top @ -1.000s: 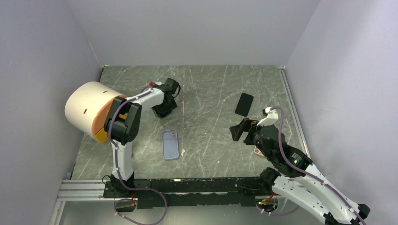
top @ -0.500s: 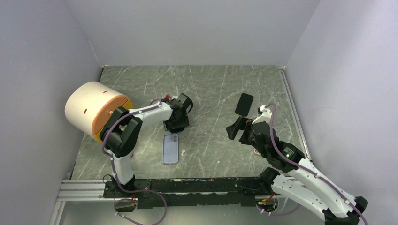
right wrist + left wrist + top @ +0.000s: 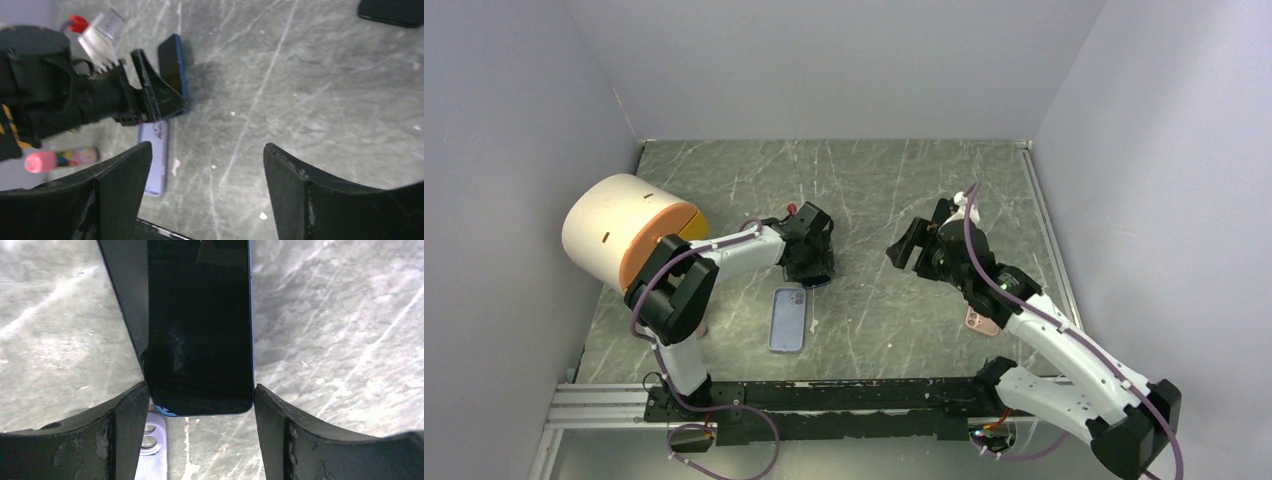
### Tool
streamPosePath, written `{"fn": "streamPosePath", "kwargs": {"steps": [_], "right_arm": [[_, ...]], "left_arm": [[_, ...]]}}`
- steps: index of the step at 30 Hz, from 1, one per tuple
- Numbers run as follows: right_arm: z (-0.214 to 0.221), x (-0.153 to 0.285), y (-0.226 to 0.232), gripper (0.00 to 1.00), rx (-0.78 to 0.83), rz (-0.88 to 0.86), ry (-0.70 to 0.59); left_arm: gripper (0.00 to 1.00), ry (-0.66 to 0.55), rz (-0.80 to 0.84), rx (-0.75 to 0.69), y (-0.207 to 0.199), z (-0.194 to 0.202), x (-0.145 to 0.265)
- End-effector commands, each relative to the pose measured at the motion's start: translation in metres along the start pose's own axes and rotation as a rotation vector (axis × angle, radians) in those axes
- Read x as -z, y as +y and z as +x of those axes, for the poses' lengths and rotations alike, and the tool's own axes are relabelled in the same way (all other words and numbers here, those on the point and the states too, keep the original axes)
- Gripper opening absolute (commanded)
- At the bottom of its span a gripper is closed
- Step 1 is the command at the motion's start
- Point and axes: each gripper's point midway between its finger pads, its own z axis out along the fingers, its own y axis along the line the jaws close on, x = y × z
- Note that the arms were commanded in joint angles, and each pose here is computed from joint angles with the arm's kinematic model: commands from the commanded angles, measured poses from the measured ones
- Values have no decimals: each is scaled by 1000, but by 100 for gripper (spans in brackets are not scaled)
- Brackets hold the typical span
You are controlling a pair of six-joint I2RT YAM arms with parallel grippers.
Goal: Put the phone into the phone case
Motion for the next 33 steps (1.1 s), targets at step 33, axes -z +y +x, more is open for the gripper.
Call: {"fn": "streamPosePath", "kwargs": {"steps": [33], "right_arm": [[72,-179,33,46,-264,-410,385]], "left_arm": [[54,113,292,-64,-40,34,3]]}}
